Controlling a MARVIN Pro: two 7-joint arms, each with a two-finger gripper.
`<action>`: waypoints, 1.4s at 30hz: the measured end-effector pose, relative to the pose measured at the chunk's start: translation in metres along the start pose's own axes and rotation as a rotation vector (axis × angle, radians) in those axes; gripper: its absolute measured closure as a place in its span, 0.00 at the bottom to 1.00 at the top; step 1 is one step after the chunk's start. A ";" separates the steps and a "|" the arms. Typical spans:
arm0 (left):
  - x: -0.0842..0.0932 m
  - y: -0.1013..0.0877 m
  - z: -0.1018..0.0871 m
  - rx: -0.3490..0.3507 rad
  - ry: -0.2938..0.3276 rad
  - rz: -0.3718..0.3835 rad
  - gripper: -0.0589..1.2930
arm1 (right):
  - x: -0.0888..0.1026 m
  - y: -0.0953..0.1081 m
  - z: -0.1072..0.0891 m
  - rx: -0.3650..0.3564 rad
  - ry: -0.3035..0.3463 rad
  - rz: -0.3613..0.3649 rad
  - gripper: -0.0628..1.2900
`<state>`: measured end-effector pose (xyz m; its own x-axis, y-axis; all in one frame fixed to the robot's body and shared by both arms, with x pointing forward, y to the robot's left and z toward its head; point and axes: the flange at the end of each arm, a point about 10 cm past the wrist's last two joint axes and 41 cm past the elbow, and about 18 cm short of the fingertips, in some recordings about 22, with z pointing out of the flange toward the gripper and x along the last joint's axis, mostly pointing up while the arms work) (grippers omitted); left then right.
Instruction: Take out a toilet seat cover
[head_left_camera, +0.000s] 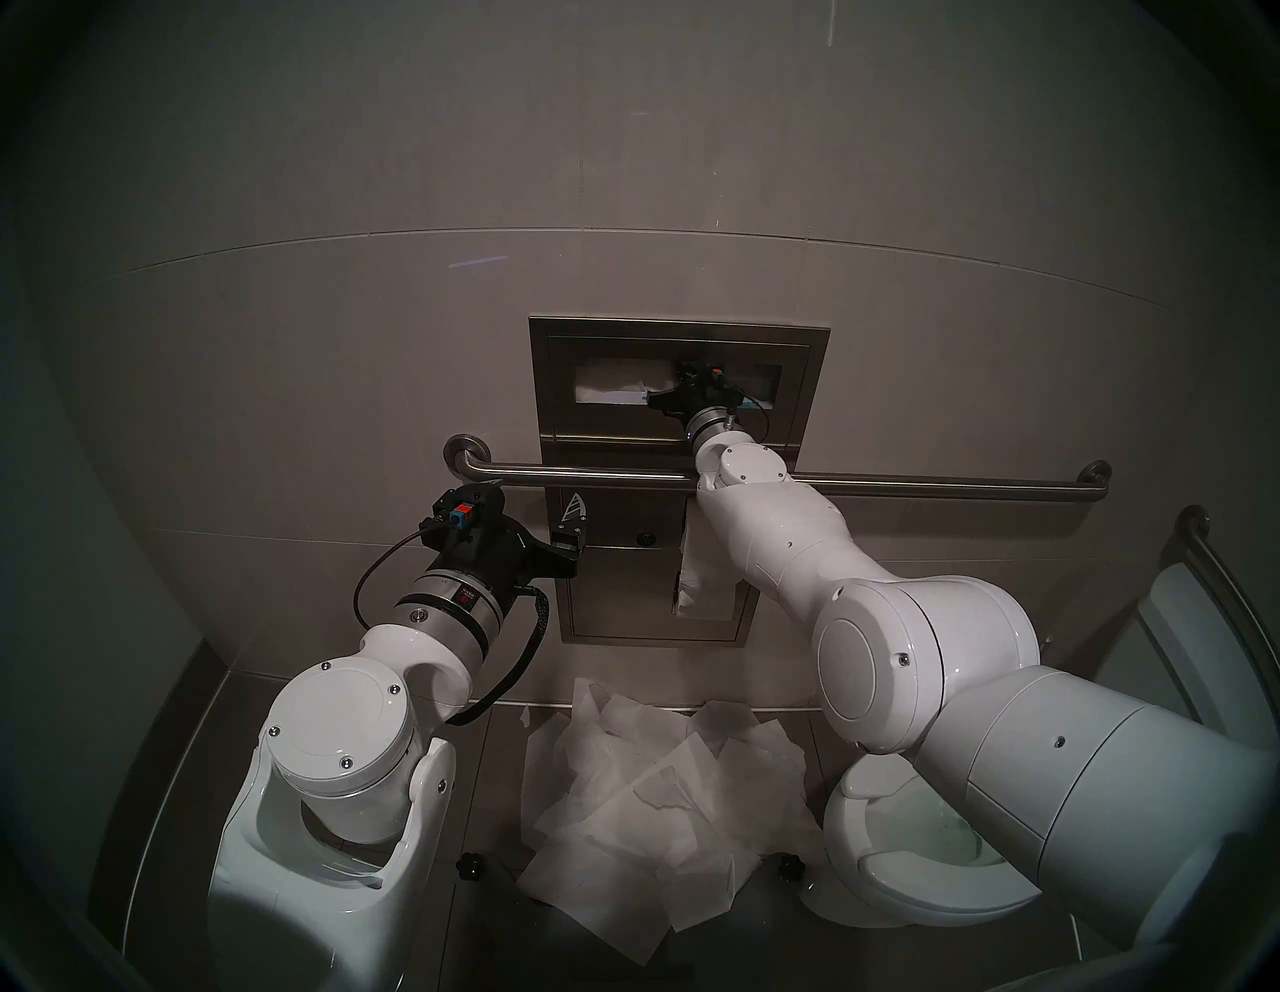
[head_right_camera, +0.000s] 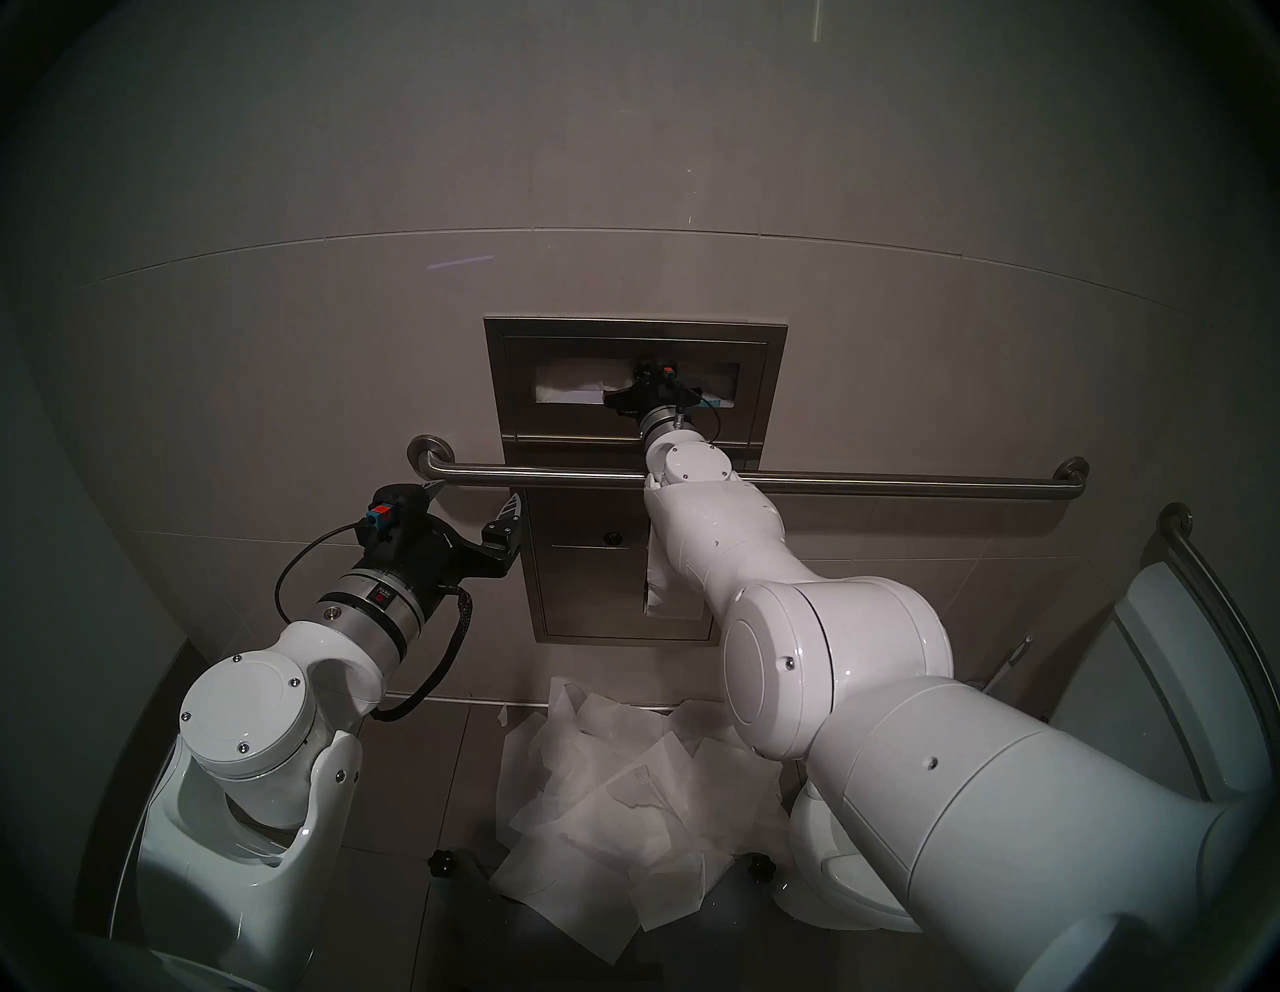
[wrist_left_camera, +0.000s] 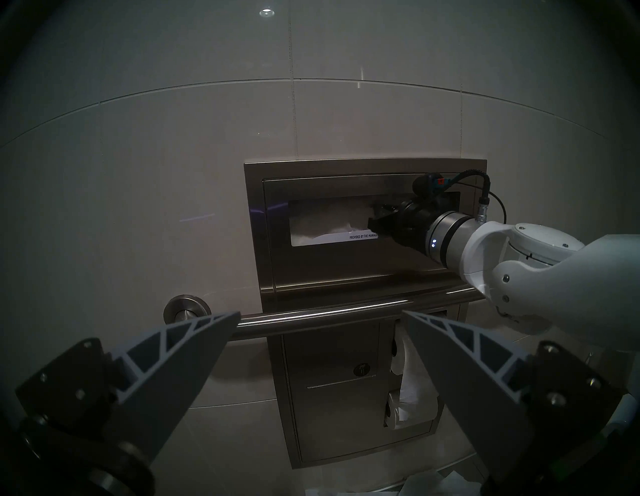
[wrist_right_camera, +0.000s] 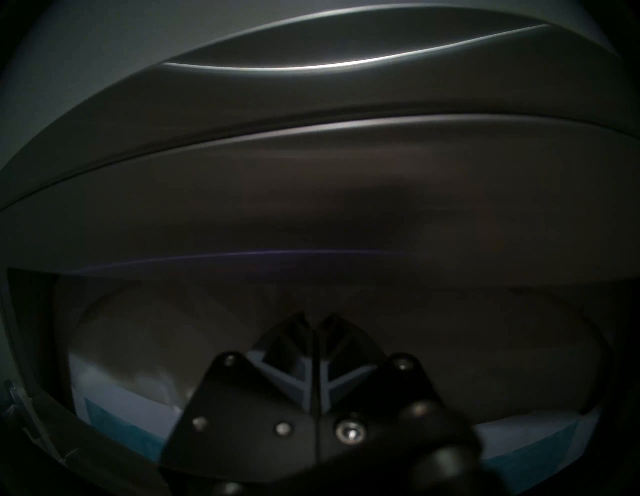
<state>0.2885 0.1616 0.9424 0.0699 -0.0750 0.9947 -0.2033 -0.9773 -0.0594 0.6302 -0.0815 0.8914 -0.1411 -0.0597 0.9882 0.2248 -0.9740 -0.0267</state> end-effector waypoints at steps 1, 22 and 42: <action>0.000 0.000 0.000 0.000 0.000 0.000 0.02 | -0.001 -0.002 0.000 0.003 0.001 0.001 0.98; 0.000 0.000 0.000 0.001 0.001 0.002 0.02 | -0.010 -0.035 -0.013 0.099 0.085 0.047 0.98; 0.000 0.000 0.000 0.001 0.001 0.002 0.02 | -0.047 -0.021 -0.056 0.090 0.106 0.106 0.98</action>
<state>0.2881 0.1614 0.9429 0.0685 -0.0772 0.9947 -0.2026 -0.9773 -0.0619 0.5781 -0.0706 0.8368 -0.2113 -0.1887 0.9590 0.3288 -0.9377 -0.1121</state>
